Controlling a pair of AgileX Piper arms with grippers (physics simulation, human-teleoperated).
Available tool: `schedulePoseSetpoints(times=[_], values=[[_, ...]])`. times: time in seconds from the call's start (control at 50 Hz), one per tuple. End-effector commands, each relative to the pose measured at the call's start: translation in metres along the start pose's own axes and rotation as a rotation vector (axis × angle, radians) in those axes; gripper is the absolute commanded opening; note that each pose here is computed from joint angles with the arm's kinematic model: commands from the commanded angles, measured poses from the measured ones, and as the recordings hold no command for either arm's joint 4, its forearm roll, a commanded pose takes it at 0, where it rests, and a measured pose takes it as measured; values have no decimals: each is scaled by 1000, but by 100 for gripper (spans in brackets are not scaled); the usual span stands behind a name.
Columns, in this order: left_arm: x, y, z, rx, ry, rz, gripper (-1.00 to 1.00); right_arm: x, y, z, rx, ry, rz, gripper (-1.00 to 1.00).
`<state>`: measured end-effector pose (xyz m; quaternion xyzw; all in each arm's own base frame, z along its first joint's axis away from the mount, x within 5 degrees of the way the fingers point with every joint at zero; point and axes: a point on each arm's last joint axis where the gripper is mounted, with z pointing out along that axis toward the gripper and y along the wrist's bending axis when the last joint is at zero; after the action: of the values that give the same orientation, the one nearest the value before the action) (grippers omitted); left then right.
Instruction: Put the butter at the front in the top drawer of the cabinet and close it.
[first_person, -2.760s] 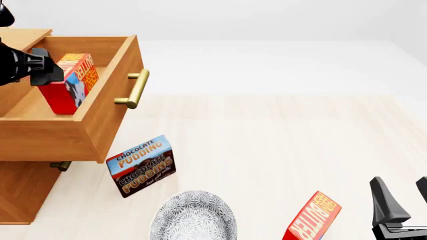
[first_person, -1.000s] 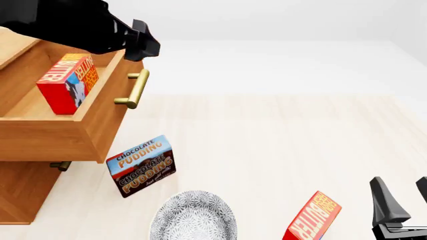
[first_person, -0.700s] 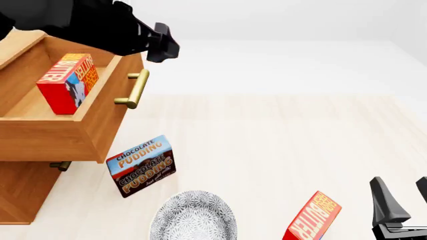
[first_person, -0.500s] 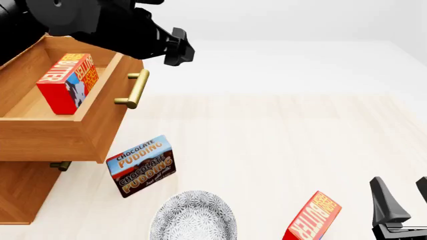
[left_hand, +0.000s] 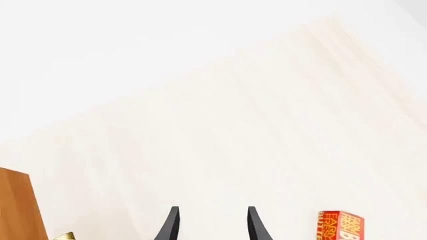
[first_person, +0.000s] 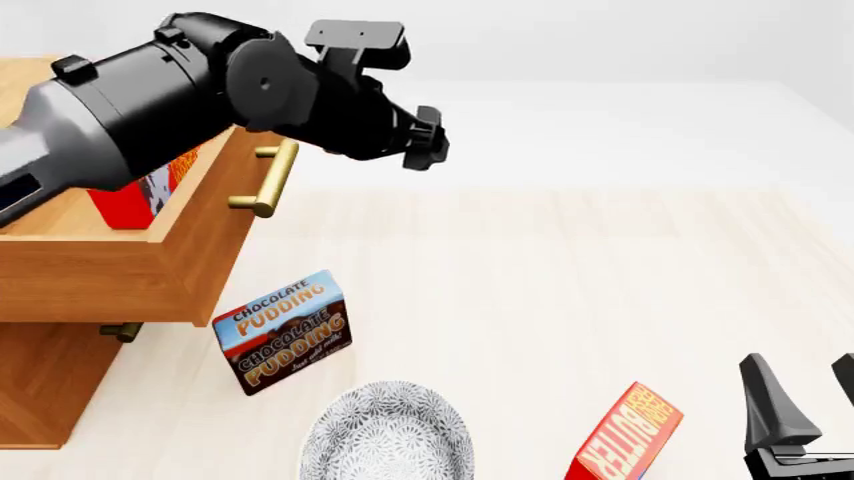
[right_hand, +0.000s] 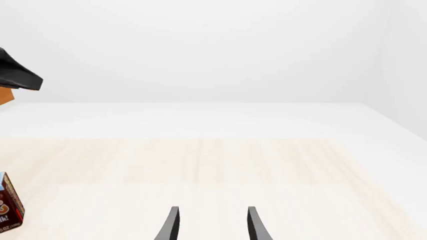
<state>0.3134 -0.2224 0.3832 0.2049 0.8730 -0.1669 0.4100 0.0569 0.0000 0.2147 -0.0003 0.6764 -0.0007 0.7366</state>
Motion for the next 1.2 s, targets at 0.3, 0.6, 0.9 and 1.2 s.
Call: schedulePoseSetpoints(times=[0.3,0.6,0.9,1.2], values=[[33,7,53,-11,39,-88,100,0,0,0,0,-1,0,100],[42,26,54,-47,44,-117,100,0,0,0,0,0,0,100],[57,52,54,-96,57,-150,100,0,0,0,0,0,0,100],[62,75,41,-144,55,-175,100,0,0,0,0,0,0,100]])
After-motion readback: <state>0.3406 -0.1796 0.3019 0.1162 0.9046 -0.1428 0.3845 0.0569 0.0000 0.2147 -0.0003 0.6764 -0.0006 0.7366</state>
